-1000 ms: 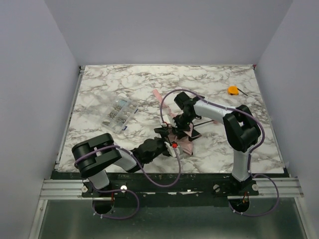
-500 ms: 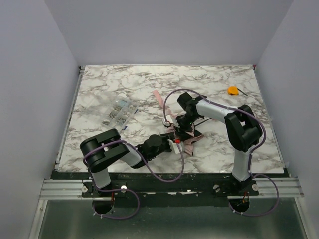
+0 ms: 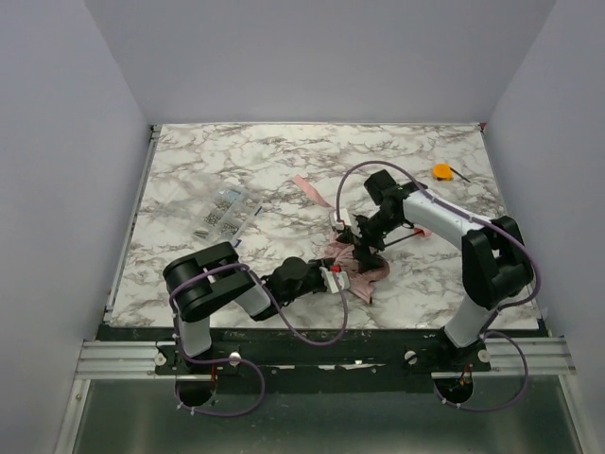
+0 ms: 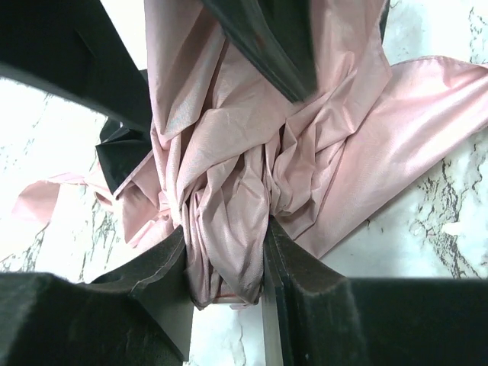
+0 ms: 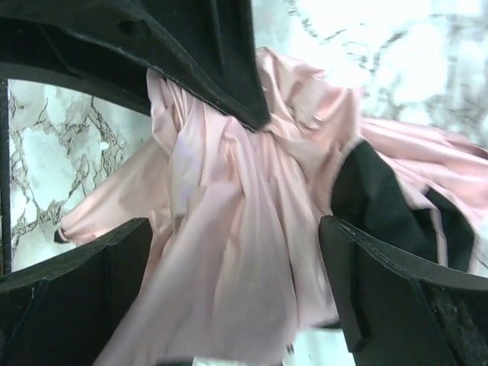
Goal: Put away the umbrella
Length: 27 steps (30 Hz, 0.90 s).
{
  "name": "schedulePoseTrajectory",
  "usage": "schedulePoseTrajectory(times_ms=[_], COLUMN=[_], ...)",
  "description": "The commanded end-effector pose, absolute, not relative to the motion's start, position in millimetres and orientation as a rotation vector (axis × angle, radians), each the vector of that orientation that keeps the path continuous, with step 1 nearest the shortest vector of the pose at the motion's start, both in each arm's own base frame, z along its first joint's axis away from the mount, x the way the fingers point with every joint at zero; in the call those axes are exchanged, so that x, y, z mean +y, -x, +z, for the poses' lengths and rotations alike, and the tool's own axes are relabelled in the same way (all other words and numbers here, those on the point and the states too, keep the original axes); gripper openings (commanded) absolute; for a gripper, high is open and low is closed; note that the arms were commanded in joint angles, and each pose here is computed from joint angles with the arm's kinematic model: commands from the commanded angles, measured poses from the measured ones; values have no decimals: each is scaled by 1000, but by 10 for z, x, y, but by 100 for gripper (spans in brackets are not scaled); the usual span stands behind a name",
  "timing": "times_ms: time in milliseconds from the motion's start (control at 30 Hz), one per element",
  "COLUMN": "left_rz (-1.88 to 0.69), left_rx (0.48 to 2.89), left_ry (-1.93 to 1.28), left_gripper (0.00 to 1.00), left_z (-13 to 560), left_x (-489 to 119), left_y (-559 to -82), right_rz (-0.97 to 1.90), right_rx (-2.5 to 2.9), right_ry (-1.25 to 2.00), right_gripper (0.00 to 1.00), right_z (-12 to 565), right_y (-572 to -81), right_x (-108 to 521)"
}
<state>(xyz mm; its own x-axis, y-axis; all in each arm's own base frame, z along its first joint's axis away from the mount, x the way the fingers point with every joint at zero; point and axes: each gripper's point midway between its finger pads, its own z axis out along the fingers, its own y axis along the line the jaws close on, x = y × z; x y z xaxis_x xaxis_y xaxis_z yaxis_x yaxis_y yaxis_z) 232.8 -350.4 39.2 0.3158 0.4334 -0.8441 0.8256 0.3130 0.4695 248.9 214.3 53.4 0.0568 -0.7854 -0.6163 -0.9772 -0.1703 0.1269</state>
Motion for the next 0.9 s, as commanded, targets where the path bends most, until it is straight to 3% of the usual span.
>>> schedulePoseTrajectory(times_ms=[0,233,400,567,867], left_rz=[-462,-553,-665,-751,-905], left_rx=[1547,1662,1818,2031,2305], left_ry=[-1410,-1406,-1380,-1328,-1229], left_gripper=[0,0,0,0,0], left_z=[-203,-274,-297,-355,-513], left_x=[-3223,-3174,-3177,-3135,-3022], left_y=[-2095,-2032,-2010,-2013,-1926], right_rz=[763,692,668,692,266], right_rx=[1703,1604,1275,1177,1263], right_ry=[1927,1846,1796,1872,1881], right_gripper=[100,100,100,100,100], right_z=[897,1348,1741,1423,573], right_y=[-2642,-2812,-2545,-2338,-2751], right_x=[2129,2027,2153,2129,1796])
